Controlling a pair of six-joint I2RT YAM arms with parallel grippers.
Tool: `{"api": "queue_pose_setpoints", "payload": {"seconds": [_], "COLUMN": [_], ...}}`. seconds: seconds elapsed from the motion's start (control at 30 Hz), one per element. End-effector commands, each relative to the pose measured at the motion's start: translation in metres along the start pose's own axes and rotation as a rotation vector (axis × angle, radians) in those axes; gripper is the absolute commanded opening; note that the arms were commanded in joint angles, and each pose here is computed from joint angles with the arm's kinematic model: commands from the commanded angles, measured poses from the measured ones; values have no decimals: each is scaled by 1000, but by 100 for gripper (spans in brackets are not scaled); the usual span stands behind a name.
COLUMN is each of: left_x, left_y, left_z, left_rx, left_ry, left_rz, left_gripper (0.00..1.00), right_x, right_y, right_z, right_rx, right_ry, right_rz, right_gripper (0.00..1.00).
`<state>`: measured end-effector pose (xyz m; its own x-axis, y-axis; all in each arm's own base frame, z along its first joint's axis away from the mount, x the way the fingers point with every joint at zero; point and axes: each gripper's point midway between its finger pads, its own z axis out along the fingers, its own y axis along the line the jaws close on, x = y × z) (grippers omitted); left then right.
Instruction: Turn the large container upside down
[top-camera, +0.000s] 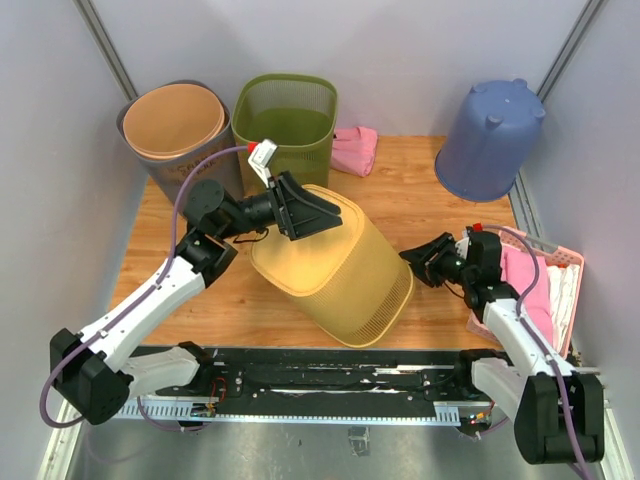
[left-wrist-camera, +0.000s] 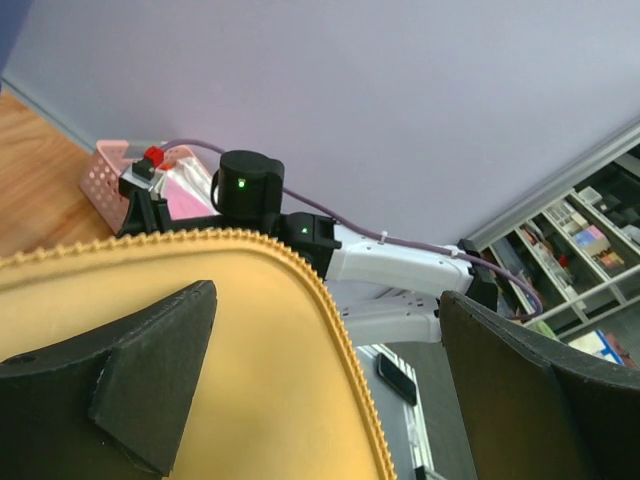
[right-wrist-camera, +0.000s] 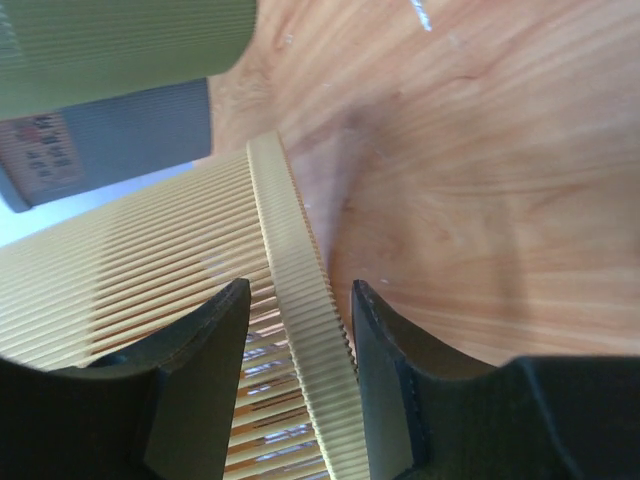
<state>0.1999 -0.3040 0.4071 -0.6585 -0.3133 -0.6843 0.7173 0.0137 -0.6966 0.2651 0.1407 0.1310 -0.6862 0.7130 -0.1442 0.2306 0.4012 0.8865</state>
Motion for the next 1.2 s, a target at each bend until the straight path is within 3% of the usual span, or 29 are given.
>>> {"api": "queue_pose_setpoints", "payload": {"seconds": [0.0,0.23,0.33,0.63,0.93,1.17], "left_x": [30,35,36,35,11,4], "left_y": [18,26,29,38,12,-1], "left_z": [2,6,7,14,11,-23], "left_rx": [-26,-39,-47,-65,-79,-213], "left_ry": [99,107,107,99,91,125], "left_rz": [-89,-91,-93,-85,85,311], "left_gripper": [99,99,99,99,99,99], "right_x": [3,-12,-20,-55,-51,5], "right_y": [7,-5,-8,3,119,183], "right_z": [-12,-25,-29,-51,-108,-134], "right_rx": [35,185,242,423,76,-316], "right_ry": [-7,-60,-74,-115,-245,-110], "right_rz": [-104,-211,-268,-437,-786,-973], "right_gripper": [48,56,64,66,65,65]}}
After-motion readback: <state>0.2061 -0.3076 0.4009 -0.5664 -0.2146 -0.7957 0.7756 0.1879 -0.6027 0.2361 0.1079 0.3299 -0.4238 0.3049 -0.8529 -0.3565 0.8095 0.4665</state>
